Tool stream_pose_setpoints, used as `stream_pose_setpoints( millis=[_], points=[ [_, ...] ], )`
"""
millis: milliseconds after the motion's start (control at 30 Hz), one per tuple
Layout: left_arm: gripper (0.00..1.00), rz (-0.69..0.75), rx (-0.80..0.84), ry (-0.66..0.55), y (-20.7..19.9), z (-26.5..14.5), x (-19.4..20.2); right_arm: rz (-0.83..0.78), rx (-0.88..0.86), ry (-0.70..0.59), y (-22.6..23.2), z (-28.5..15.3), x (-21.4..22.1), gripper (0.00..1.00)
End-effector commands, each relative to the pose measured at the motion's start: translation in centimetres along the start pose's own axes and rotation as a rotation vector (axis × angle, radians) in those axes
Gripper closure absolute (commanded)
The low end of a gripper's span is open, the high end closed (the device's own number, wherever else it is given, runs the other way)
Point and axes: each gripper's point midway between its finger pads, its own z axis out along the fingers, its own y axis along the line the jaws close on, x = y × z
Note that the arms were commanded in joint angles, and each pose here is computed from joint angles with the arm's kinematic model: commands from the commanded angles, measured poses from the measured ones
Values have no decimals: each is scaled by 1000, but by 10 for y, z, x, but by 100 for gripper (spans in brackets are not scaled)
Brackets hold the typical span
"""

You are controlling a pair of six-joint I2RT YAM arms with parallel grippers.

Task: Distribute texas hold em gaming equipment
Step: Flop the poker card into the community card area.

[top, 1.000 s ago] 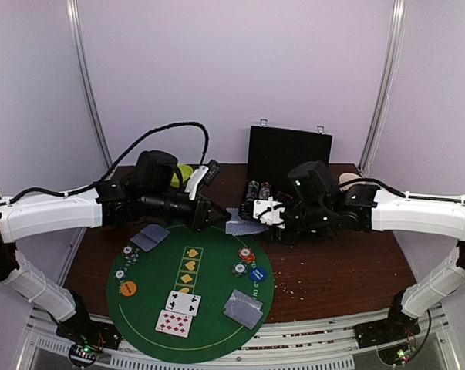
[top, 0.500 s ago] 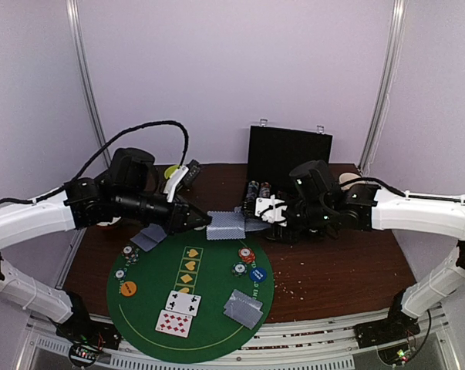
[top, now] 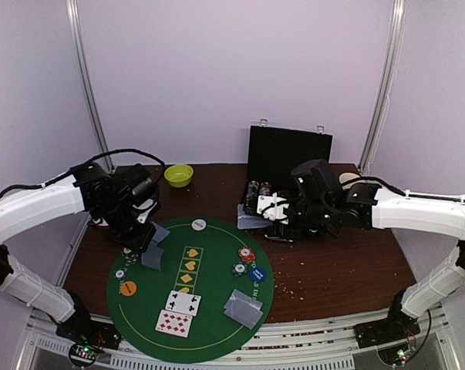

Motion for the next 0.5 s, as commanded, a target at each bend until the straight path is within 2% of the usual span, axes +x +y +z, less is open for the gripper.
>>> stream_pose_setpoints(
  millis=[0, 67, 267, 467],
  points=[
    [100, -1, -247, 91, 35, 6, 9, 12, 8, -34, -4, -8, -8, 52],
    [100, 32, -311, 106, 35, 8, 5, 13, 6, -31, -3, -9, -7, 52],
    [100, 120, -367, 154, 11, 33, 2, 15, 0, -34, 0, -9, -5, 52],
    [100, 186, -280, 187, -26, 67, -3, 17, -8, -39, 1, -8, -6, 52]
  ],
)
